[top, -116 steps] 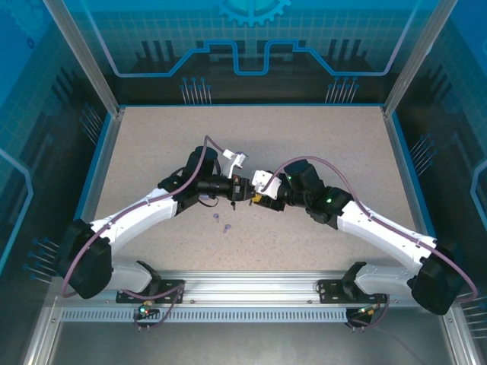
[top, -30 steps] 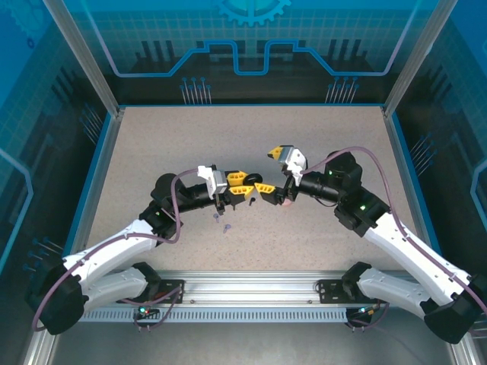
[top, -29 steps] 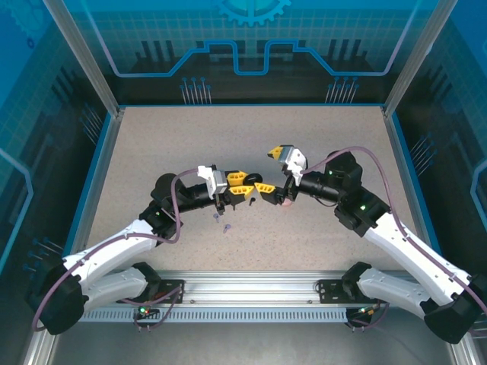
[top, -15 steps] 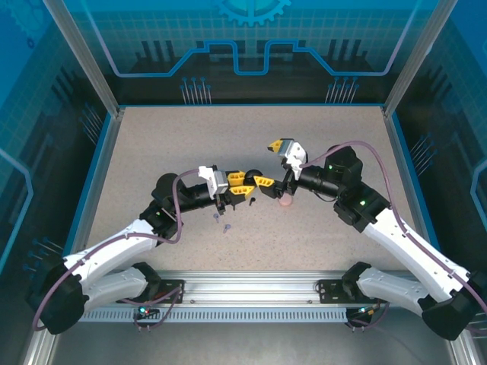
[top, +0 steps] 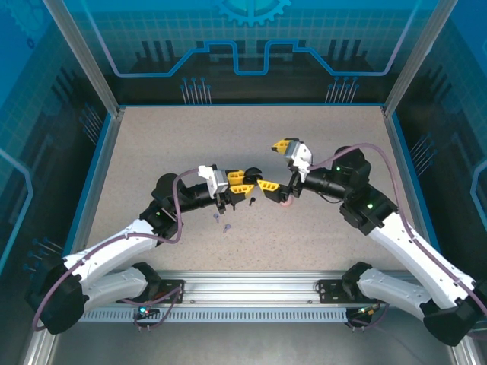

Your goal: Insert the wireless bluetooth earbuds into the charging case

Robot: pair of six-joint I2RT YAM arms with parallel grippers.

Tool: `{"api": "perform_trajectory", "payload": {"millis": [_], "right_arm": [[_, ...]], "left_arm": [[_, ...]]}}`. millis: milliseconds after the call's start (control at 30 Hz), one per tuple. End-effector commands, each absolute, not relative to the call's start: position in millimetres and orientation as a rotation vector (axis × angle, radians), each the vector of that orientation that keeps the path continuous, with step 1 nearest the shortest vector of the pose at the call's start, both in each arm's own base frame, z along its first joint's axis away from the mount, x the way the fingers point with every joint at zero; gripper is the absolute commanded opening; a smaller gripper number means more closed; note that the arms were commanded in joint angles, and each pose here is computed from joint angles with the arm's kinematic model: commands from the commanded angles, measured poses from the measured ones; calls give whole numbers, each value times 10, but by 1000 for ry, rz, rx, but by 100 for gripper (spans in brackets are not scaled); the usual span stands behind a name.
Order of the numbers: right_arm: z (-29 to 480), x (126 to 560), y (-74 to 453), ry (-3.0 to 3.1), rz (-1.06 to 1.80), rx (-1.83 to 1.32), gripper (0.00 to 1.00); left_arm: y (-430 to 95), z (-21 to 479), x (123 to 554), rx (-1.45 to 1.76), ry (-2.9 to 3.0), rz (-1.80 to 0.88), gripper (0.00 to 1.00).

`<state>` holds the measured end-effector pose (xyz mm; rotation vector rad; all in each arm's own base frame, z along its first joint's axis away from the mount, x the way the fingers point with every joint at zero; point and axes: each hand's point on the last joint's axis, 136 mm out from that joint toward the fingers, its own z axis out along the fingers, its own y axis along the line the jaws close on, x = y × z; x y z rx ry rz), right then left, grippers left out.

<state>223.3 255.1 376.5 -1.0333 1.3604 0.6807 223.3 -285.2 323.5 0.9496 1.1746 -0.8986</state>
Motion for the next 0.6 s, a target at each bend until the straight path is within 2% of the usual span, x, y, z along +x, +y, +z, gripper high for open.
{"api": "perform_trajectory", "payload": {"millis": [0,167,367,567], "right_arm": [[3857,2079,2424,1347,706,-1006,96],[3573,2255,2097,1561,589,-807,95],[2699,2454,1816,1952,513,-552,91],[1937,2579,1905,2263,575,-354,84]], "left_arm": [[-2824,3277,2222,931,1156,-873,4],[-2732,3290,2251,866,1153,-840,2],[-2578,3388,2209,799,1135,-804,0],[-2451,3549,2095,750,1100,-817,0]]}}
